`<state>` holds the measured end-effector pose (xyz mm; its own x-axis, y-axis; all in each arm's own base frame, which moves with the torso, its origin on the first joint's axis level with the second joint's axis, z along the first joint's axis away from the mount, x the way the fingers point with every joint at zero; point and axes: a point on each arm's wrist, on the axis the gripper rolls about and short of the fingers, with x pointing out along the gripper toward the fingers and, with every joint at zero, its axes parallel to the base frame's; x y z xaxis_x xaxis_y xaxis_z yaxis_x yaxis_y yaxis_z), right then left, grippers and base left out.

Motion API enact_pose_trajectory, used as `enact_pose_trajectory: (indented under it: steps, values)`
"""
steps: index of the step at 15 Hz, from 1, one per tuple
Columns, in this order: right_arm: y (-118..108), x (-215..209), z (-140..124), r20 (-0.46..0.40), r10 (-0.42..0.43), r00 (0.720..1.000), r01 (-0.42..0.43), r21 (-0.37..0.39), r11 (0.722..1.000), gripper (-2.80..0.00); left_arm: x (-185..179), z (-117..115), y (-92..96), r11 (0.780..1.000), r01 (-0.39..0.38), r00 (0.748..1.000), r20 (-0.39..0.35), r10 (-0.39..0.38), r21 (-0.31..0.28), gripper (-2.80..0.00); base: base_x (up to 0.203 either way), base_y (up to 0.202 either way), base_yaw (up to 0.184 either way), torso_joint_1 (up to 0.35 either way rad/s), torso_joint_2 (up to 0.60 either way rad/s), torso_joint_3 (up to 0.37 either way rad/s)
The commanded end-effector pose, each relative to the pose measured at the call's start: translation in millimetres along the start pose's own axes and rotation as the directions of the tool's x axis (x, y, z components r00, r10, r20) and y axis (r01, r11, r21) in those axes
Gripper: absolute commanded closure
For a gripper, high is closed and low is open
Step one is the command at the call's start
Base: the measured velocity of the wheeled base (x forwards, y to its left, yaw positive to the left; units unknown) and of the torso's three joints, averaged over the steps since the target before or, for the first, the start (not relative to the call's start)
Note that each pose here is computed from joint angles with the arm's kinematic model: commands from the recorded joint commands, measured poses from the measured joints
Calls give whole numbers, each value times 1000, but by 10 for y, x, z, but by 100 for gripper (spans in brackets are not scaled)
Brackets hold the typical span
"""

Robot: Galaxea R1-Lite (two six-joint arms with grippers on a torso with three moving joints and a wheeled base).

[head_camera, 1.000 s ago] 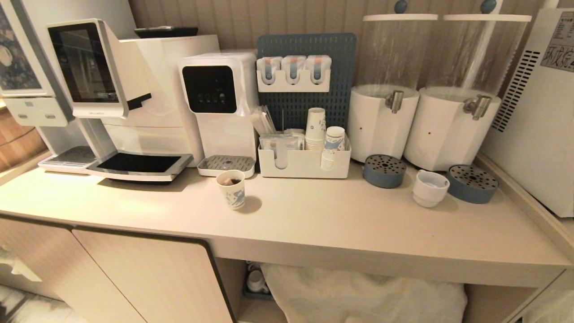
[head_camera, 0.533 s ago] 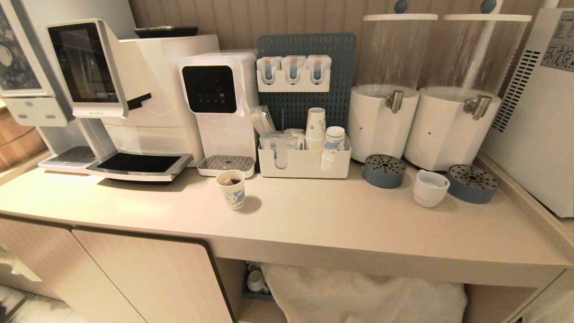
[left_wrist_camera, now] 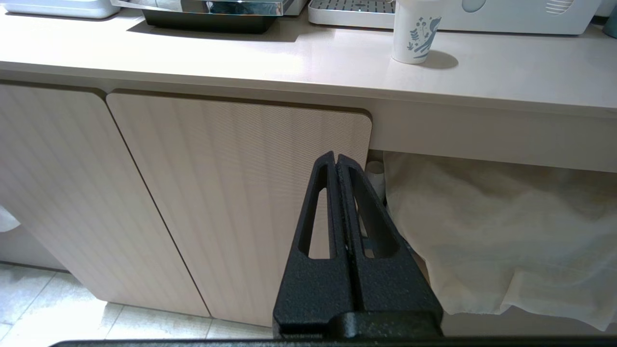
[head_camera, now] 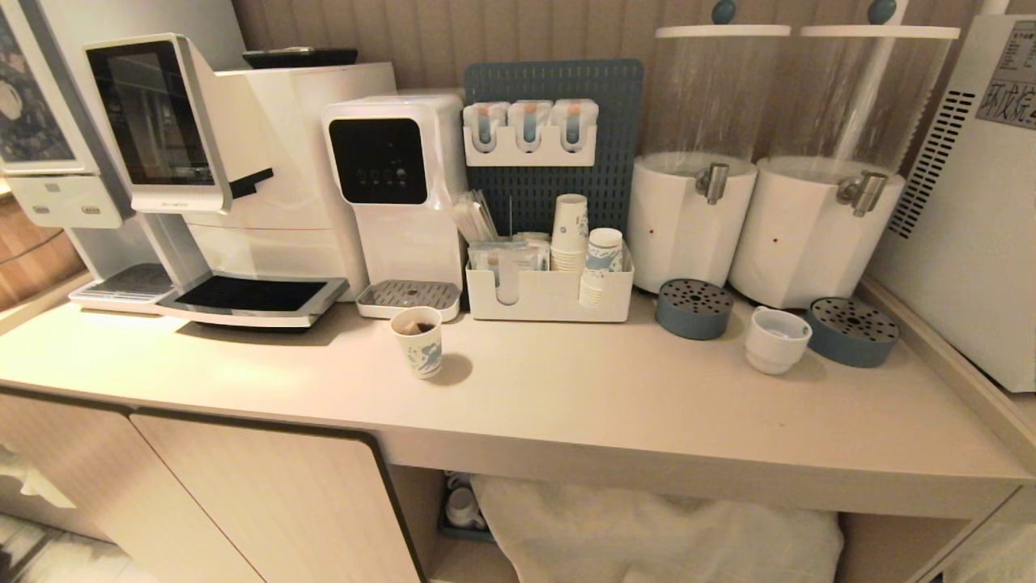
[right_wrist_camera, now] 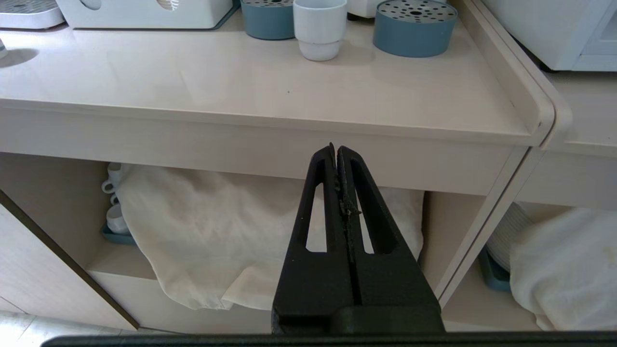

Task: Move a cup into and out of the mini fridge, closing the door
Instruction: Close the freezer door

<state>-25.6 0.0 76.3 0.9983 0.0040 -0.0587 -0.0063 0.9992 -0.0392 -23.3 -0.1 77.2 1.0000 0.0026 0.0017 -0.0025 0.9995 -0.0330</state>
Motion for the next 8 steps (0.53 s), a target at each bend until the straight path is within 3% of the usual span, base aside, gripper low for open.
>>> enact_pose_trajectory:
  steps: [1, 4, 8]
  values:
    - [0, 3, 1, -4, 1, 1000, -1, -1, 1000, 0, 0, 0, 0, 1000, -1, 1000, 0, 1, -1, 0, 0, 0, 0, 0, 0, 0]
    - [0, 3, 1, -4, 1, 1000, -1, -1, 1000, 0, 1, 0, 0, 1000, -1, 1000, -1, 1, -1, 0, -41, 0, 1, 1, 4, 2]
    - [0, 3, 1, -4, 1, 1000, -1, -1, 1000, 0, 0, 0, 0, 1000, -1, 1000, 0, 1, -1, 0, -188, 0, 3, 1, -1, 5]
